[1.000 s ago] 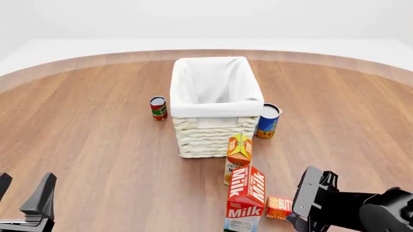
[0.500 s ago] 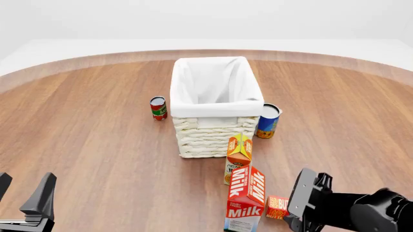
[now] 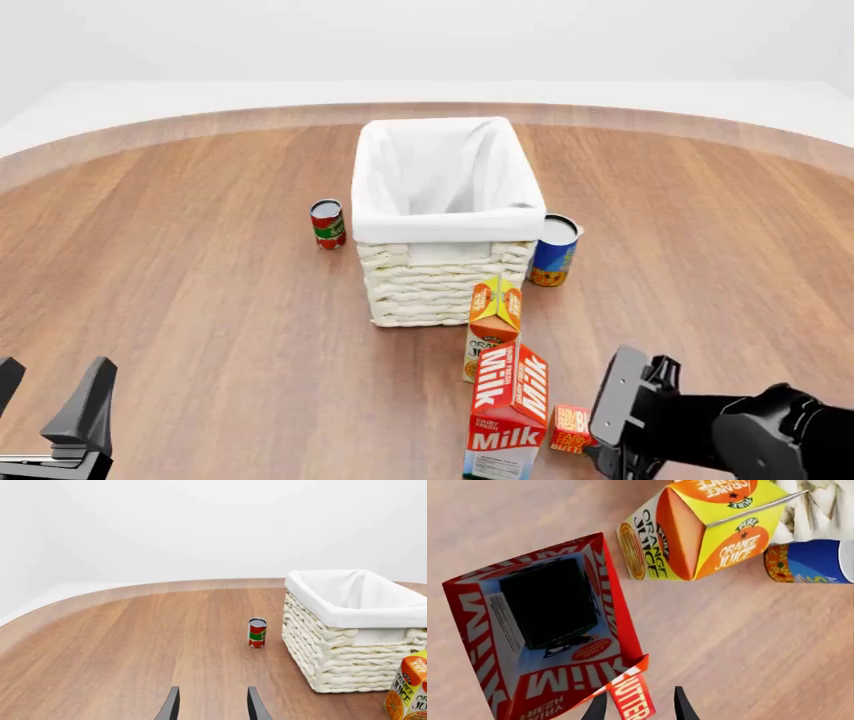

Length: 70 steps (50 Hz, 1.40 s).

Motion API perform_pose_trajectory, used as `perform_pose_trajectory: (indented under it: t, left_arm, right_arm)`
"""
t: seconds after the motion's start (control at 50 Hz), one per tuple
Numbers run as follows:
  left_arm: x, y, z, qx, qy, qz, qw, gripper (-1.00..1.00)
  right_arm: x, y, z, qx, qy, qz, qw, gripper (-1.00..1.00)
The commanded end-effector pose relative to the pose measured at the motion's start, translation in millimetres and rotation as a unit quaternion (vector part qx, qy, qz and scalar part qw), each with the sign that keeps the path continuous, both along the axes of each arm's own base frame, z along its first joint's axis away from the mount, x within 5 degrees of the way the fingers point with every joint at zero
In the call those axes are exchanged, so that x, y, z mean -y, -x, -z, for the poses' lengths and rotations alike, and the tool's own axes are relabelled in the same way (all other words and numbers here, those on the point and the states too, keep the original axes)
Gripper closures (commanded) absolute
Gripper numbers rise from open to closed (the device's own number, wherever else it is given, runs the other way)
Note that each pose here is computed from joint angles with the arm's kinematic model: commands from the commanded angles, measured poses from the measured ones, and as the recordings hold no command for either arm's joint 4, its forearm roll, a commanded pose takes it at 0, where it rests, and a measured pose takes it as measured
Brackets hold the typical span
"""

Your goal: Pick up the butter and put it in the basket.

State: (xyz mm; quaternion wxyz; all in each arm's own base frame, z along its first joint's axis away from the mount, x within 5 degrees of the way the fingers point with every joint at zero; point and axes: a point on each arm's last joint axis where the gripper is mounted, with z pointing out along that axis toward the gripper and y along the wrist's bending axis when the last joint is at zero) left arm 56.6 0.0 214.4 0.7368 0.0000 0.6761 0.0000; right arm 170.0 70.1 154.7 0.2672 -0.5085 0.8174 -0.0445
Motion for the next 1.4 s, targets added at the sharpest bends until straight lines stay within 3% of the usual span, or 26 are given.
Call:
perform_pose_trajectory:
  t: [0.02,0.6,0.68,0.7,0.78,0.8,0.84,1.4]
  left_arm:
    - [0,0,0,0.0,0.0,0.0,1.0,-1.0]
    - [0,0,0,0.0,0.0,0.0,1.0,-1.0]
    - [0,0,0,0.0,0.0,0.0,1.0,-1.0]
    - [0,0,0,0.0,0.0,0.0,1.0,-1.0]
    - [0,0,0,0.0,0.0,0.0,1.0,-1.0]
    - [0,0,0,0.0,0.0,0.0,1.0,-1.0]
    - [0,0,0,0.0,0.0,0.0,1.0,-1.0]
    - [0,0,0,0.0,0.0,0.0,1.0,-1.0]
  right_arm:
    - [-1,-6,0,0.0,0.005,-0.003,1.0,-1.0]
    - [-4,-12,-5,-0.004,0.009,-0.008,0.9999,-1.0]
    - [-9,-3,-6,-0.006,0.003,-0.018,0.9998,-1.0]
    - [-10,-3,-8,-0.005,-0.001,-0.016,0.9999,1.0]
    - [-12,3,-9,-0.013,-0.003,-0.021,0.9997,1.0]
    - [-4,-14,-9,0.016,0.007,-0.015,0.9997,1.0]
    - [-10,-8,-9,-0.002,0.003,-0.018,0.9998,1.0]
    - [0,0,-29,0.016,-0.011,0.007,0.9998,1.0]
